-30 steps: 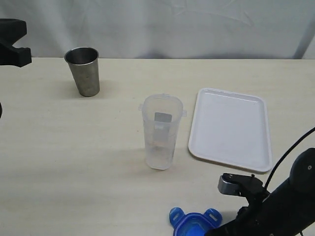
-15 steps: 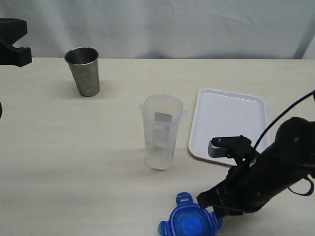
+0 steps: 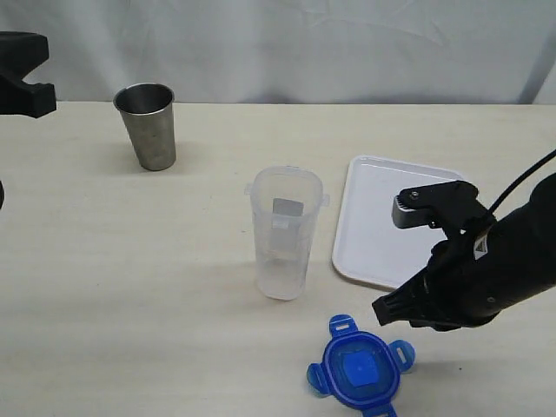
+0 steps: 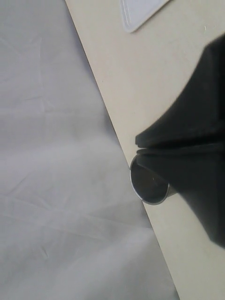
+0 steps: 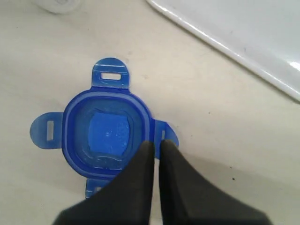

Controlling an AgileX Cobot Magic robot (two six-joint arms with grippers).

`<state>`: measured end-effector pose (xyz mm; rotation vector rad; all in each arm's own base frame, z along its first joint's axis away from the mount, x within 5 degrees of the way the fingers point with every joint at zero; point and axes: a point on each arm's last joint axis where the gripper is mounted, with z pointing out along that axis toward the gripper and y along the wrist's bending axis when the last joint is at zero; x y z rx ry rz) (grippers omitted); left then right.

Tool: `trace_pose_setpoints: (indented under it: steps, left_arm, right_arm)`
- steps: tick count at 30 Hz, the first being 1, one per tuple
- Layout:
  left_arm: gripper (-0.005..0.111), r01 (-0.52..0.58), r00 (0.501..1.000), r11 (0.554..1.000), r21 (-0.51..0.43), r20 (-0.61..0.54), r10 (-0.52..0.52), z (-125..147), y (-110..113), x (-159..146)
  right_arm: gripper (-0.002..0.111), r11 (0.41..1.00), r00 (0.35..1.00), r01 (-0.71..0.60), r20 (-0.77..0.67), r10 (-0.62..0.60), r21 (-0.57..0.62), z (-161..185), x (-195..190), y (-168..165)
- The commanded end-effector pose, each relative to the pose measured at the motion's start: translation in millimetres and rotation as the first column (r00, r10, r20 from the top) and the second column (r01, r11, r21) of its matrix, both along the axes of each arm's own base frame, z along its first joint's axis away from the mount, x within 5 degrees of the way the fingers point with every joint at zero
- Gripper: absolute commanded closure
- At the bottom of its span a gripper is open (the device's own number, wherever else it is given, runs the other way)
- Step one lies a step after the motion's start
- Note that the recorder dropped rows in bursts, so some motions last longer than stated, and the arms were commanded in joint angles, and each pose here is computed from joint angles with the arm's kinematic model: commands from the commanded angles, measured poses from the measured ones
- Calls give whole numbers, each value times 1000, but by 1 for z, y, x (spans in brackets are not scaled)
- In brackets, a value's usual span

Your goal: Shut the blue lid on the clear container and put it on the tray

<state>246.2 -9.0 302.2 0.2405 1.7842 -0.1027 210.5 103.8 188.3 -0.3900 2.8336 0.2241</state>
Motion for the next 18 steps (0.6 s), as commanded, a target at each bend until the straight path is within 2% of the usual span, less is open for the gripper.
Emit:
trace_pose_setpoints:
  steps: [1,4,8,10,18]
  left_arm:
    - [107,7,1000,1000,-10,-3,-7,-2,-1,-1]
    - [107,7,1000,1000,-10,-3,-7,-2,-1,-1]
    - [107,5,1000,1000,-20,-5,-6,-2,-1,-1]
    - [107,5,1000,1000,-21,-5,-5,-2,-1,-1]
    - [107,6,1000,1000,-20,-5,-6,-2,-1,-1]
  right_arm:
    - [104,1000,1000,-5,-17,4,-20,5,-4,-2]
    - [98,999,998,-4,-61,0,-55,0,-6,-5]
    - [71,997,994,5,-111,-13,-78,-15,-2,-3]
    - [62,997,992,9,-125,-19,-81,-25,2,-1]
    - [61,995,982,23,-186,-42,-99,-60,12,4]
